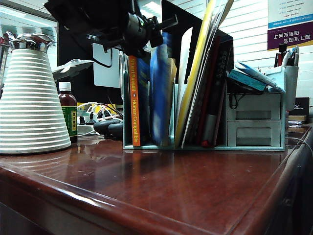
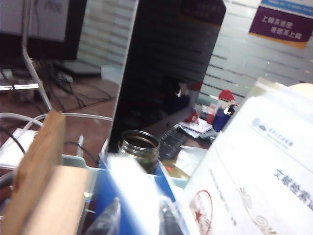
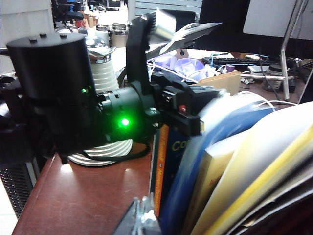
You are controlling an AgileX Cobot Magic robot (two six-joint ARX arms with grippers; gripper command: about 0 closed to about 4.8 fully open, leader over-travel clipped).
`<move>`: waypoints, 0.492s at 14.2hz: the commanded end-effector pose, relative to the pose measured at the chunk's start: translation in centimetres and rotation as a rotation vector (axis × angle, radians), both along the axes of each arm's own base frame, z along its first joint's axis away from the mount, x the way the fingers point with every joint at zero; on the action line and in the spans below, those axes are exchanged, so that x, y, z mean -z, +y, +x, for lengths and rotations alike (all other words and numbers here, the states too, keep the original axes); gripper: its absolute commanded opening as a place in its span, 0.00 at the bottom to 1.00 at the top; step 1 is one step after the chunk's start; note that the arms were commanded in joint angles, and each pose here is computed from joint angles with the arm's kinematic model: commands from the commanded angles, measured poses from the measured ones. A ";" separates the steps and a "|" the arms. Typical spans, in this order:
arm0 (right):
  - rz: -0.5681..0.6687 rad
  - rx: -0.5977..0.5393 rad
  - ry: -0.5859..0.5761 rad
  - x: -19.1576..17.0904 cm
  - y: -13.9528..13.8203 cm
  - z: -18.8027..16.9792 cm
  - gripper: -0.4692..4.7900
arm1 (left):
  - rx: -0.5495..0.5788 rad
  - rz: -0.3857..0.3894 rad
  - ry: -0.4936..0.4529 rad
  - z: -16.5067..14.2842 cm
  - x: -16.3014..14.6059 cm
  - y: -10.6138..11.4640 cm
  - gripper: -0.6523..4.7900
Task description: Pick up the blue book and put it on the bookshelf.
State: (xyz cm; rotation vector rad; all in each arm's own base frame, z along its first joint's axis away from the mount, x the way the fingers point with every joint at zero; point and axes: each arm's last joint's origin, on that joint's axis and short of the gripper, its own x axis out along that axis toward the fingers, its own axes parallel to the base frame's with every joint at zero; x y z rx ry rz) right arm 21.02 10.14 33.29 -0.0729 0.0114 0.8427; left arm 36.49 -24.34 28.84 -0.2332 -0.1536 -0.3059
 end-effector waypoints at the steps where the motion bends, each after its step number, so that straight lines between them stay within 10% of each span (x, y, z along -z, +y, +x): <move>1: 0.021 -0.003 -0.043 -0.6 0.0 -0.2 0.09 | 0.005 0.000 0.000 -0.1 -0.2 -0.1 0.32; 7: 0.022 0.000 -0.045 -0.7 -0.1 -0.3 0.09 | -0.042 0.004 -0.028 -0.6 -1.4 0.4 0.32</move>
